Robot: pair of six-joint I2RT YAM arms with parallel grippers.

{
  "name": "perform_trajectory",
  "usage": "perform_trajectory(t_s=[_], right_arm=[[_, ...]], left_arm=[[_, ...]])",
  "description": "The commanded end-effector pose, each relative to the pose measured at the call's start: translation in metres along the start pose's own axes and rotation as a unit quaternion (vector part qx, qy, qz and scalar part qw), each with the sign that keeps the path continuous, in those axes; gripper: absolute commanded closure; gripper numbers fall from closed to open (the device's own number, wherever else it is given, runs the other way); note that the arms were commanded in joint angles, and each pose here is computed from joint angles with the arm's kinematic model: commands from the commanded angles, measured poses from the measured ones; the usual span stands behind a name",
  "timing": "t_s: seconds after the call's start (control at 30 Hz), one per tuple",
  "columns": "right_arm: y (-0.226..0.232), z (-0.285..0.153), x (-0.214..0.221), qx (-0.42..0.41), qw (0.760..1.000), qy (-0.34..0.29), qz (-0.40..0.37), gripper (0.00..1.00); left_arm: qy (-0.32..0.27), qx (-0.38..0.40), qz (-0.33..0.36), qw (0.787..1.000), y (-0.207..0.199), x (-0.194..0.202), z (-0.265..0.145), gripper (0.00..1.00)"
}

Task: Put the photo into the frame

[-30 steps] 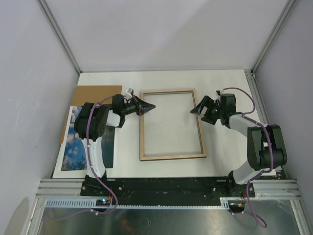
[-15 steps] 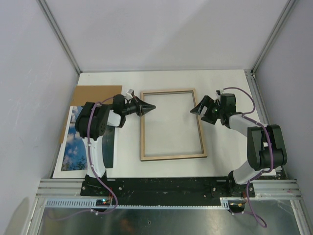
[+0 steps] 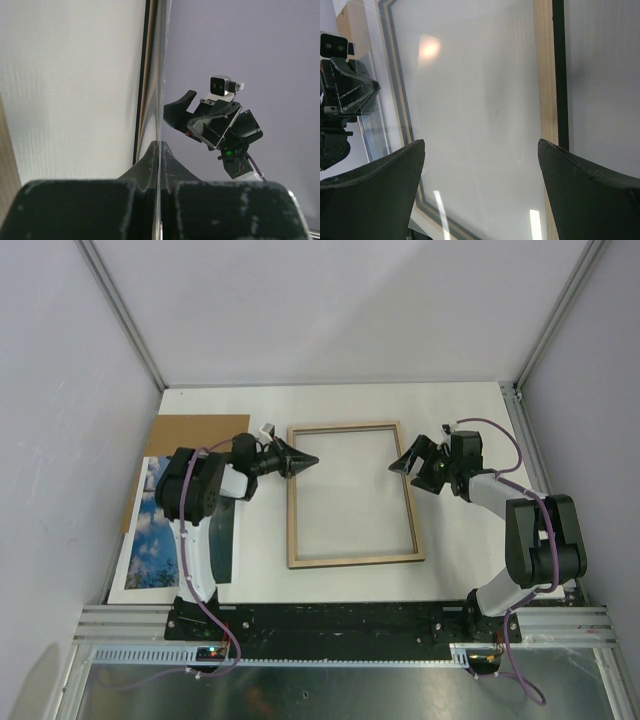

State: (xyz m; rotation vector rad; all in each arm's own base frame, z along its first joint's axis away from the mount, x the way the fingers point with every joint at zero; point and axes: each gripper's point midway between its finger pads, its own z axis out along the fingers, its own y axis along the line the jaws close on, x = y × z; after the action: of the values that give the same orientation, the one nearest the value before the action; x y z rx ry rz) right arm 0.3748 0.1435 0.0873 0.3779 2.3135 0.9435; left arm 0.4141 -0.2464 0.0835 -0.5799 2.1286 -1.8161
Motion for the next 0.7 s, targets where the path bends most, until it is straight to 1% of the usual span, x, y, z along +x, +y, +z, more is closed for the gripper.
perform_trajectory(t_s=[0.0, 0.67], right_arm=[[0.008, -0.002, -0.005, -0.014, 1.0, -0.011, -0.009, 0.01], [0.006, -0.002, -0.006, -0.011, 1.0, -0.011, -0.009, 0.01]], left_arm=[[0.01, 0.01, 0.026, 1.0, -0.006, 0.001, 0.007, 1.0], [0.022, -0.011, 0.017, 1.0, 0.01, 0.006, 0.006, 1.0]])
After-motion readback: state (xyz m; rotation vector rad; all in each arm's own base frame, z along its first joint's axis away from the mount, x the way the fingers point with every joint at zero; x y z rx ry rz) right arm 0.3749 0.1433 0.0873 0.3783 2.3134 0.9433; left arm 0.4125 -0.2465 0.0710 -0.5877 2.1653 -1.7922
